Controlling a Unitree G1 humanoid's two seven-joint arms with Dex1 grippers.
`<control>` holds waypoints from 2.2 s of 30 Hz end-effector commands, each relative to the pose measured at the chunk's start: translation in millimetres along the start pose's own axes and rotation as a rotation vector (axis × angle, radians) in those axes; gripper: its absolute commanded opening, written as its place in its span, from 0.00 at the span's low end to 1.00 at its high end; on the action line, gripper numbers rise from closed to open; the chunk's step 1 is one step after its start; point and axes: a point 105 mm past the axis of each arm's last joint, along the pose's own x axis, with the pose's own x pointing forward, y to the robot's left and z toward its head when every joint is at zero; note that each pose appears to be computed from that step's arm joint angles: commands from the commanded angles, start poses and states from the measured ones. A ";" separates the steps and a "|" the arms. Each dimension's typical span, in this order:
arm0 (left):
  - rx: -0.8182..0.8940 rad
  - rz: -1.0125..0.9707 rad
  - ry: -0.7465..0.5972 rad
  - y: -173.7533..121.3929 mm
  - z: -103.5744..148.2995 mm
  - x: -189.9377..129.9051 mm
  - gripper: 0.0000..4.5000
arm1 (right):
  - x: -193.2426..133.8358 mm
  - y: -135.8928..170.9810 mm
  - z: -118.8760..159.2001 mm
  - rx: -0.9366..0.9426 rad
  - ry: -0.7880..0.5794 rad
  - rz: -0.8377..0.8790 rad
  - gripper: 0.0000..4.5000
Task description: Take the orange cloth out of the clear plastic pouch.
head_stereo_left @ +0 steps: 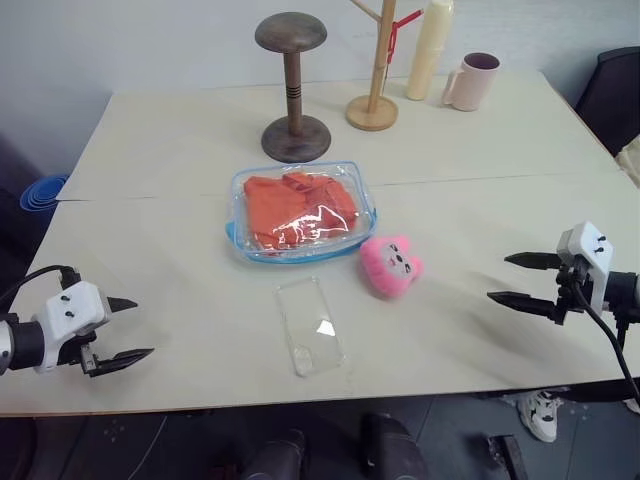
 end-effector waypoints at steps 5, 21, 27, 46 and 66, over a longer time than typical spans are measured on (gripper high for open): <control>-0.017 0.027 -0.046 3.2 7.4 3.8 1.00 | 0.3 2.2 15.7 -0.018 -0.048 -0.001 1.00; -0.103 -0.075 -0.243 -2.6 56.6 5.6 1.00 | 7.2 30.8 61.3 0.042 -0.188 0.093 1.00; 0.001 -0.318 -0.276 -35.0 102.1 10.6 1.00 | 47.4 122.5 109.5 0.055 -0.292 0.405 1.00; 0.224 -0.411 -0.207 -38.0 120.3 27.1 1.00 | 186.2 170.4 71.1 0.190 0.012 0.322 0.96; 0.241 -0.393 -0.246 -33.8 126.5 34.5 1.00 | 195.7 167.6 63.2 -0.106 0.077 0.261 0.00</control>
